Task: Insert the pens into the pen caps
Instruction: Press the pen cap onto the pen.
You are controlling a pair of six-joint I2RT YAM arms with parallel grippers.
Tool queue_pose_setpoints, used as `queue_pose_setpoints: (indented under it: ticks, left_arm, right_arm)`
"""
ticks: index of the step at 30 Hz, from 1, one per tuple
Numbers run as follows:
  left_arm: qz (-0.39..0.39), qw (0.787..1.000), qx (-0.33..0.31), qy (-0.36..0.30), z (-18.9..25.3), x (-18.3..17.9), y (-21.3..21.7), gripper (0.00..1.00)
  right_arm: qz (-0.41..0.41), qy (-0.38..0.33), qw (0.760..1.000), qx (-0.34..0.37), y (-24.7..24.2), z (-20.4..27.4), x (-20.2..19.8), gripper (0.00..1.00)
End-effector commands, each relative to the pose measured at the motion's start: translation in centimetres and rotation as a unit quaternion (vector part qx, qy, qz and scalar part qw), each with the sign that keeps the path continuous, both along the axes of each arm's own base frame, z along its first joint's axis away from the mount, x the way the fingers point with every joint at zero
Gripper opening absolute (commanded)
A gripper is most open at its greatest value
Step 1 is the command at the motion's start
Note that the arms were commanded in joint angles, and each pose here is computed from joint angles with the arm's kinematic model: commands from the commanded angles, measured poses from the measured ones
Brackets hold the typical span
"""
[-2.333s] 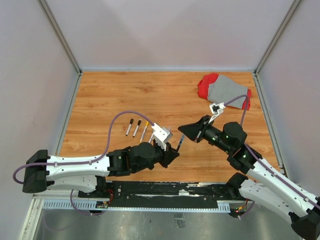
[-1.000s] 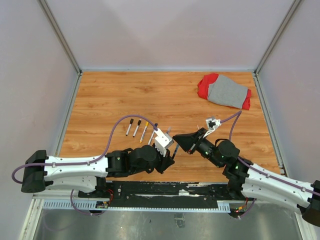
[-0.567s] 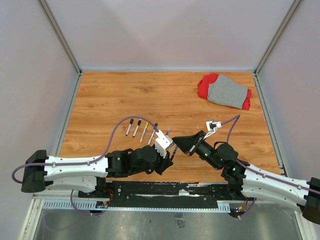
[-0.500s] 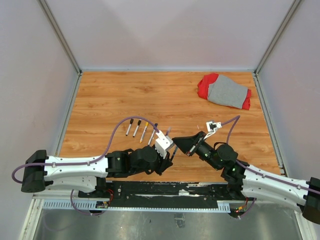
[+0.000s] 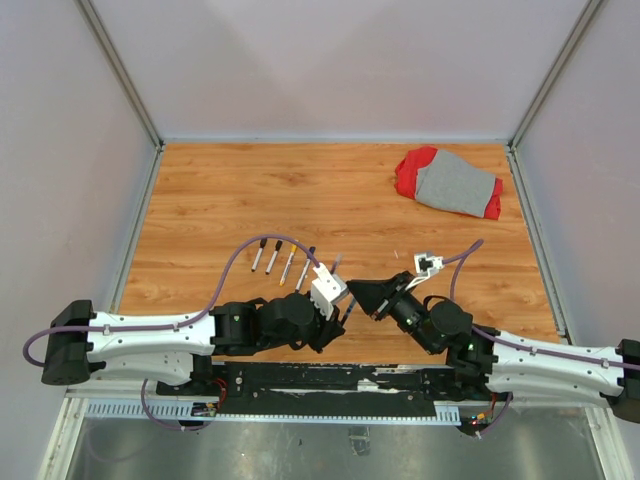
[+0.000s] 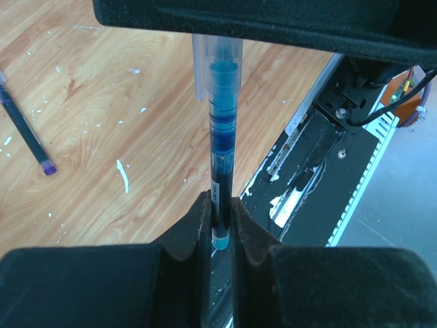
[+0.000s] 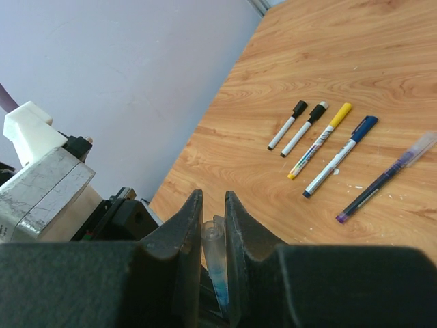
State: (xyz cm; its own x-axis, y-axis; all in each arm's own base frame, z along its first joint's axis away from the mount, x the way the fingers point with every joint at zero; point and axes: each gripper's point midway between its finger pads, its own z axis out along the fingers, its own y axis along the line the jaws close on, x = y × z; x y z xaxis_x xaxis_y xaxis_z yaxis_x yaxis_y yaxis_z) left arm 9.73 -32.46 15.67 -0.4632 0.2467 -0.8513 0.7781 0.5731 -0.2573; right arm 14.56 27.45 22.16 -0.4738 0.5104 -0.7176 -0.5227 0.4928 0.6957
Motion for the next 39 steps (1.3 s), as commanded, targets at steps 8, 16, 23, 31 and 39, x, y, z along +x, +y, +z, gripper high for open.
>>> queue_pose_setpoints:
  ticks: [8, 16, 23, 31, 39]
  left_arm:
    - [0.096, 0.934, -0.329, -0.097, 21.4, 4.4, -1.5, 0.00]
    - [0.103, 0.936, -0.321, -0.099, 20.9, 4.6, -1.4, 0.01]
    - [0.105, 0.937, -0.319, -0.099, 20.7, 4.7, -1.3, 0.01]
    - [0.103, 0.950, -0.282, -0.088, 17.6, 4.8, -2.4, 0.01]
    - [0.088, 0.965, -0.239, -0.059, 12.9, 4.4, -3.9, 0.01]
  right_arm:
    - [0.043, 0.045, 0.946, -0.317, -3.5, -14.6, -4.1, 0.00]
    - [0.044, 0.079, 0.961, -0.260, -2.2, -14.2, -4.8, 0.01]
    - [0.049, 0.087, 0.975, -0.198, -1.9, -12.8, -5.1, 0.01]
    - [0.013, 0.026, 0.980, -0.195, -2.3, -8.0, -3.3, 0.03]
    - [-0.054, -0.033, 0.973, -0.221, -4.0, -1.3, -0.6, 0.06]
